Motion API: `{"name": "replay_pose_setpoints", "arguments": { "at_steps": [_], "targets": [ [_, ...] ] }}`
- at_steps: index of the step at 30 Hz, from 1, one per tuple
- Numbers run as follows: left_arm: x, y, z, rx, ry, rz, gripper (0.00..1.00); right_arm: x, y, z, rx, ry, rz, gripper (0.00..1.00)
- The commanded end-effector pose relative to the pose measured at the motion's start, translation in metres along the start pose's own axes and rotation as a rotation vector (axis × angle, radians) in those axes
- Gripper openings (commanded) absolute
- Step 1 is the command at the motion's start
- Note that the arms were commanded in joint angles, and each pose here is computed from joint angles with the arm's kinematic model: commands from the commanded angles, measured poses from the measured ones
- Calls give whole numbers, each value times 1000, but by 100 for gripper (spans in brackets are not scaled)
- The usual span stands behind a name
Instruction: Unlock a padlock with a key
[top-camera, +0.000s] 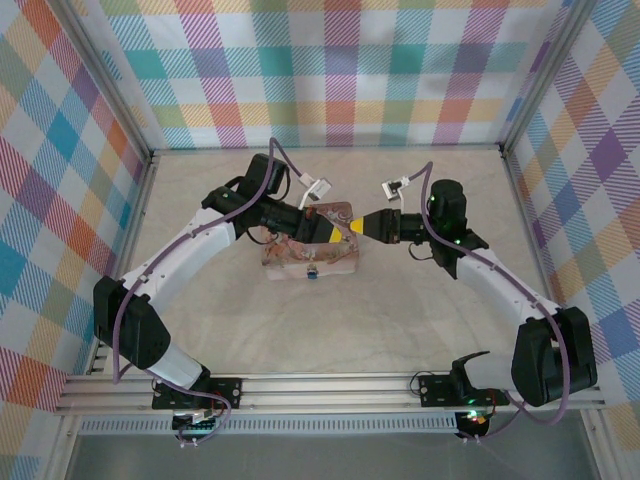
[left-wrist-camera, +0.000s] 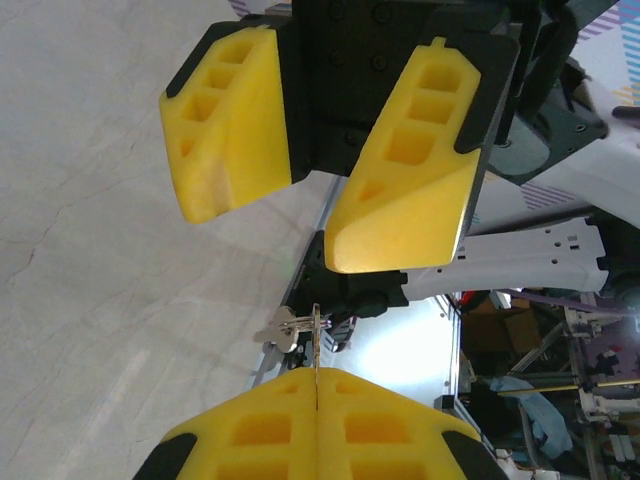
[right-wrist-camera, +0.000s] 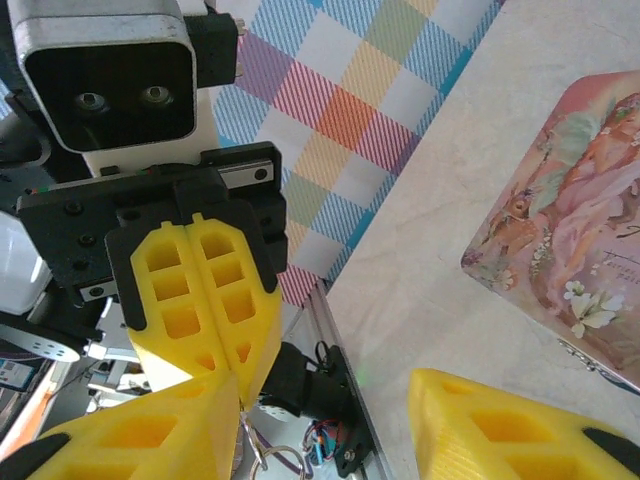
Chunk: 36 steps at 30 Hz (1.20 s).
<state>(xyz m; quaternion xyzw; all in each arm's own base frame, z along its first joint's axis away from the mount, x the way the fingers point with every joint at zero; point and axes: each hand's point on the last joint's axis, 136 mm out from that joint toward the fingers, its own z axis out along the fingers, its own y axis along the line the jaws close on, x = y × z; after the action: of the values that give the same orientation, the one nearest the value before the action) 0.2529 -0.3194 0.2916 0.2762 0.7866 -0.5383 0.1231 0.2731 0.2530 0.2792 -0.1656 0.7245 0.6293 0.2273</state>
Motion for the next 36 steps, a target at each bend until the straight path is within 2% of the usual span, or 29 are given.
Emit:
{"name": "replay_pose_setpoints", "arguments": {
  "at_steps": [1,12,18,26,31,36],
  "targets": [
    [-5,-12,-7,41,-22,27,0,-1,25,-2,-80,-3,-81,45],
    [-10,-9,-6,37,-32,24,0,12,39,3,-110,49,-117,43],
    [-10,-9,-6,32,-37,24,0,16,37,3,-97,59,-112,37],
    [-9,-10,-7,33,-39,26,0,15,35,2,-74,51,-113,33],
    [-9,-10,-7,37,-37,20,0,16,35,2,-72,52,-111,33],
    [-8,-8,-5,38,-38,11,0,14,37,2,-77,48,-117,40]
  ]
}}
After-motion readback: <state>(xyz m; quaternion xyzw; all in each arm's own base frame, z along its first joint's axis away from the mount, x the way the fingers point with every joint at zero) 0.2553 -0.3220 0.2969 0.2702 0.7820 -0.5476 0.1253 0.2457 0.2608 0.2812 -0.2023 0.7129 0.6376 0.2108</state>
